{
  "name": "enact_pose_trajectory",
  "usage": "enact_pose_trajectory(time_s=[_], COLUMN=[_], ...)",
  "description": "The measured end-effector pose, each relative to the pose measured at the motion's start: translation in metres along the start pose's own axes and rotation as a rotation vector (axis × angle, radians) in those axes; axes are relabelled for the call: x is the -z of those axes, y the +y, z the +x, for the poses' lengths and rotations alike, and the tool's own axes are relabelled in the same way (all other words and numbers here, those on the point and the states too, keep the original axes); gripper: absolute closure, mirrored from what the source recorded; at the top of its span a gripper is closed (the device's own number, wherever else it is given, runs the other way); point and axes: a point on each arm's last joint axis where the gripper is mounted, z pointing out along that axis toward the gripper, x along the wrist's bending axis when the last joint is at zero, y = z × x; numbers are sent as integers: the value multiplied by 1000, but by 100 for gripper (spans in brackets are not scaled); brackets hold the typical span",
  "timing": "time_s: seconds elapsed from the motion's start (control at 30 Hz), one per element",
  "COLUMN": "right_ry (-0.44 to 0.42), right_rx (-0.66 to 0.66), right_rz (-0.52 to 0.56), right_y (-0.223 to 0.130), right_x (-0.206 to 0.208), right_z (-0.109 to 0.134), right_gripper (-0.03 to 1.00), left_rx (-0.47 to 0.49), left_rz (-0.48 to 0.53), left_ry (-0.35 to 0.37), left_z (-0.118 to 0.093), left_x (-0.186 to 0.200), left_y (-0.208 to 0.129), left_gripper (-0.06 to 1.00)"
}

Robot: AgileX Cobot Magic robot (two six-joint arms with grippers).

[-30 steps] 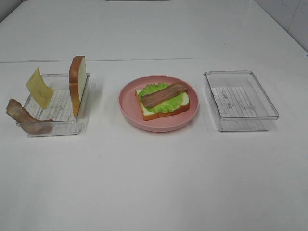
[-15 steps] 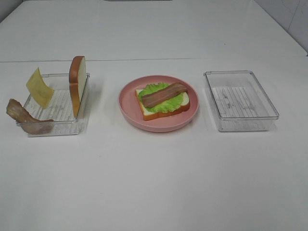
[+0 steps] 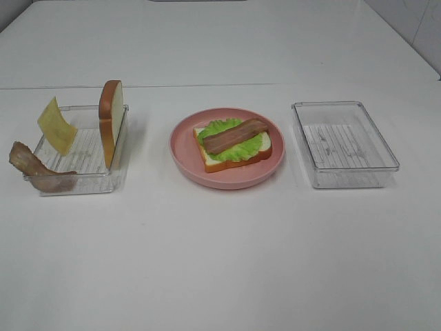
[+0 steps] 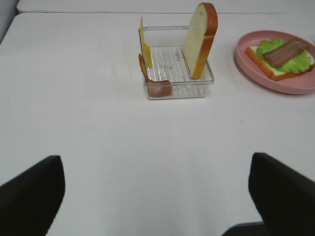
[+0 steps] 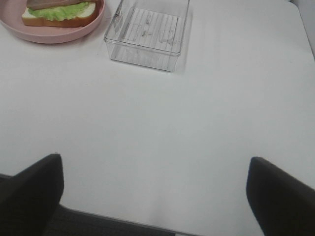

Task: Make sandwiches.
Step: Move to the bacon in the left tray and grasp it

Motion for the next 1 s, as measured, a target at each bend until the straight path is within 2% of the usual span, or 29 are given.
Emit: enact_pose_trajectory(time_s=[1.0], right_ry=[0], right_rx=[0], right_rz=[0], right_y=[0], right_x=[0], right_z=[0], right_gripper=[-1], left_rx=[0], left_rz=[0], left_ry=[0], left_z=[0], left_x=[0], left_y=[0], left_gripper=[2])
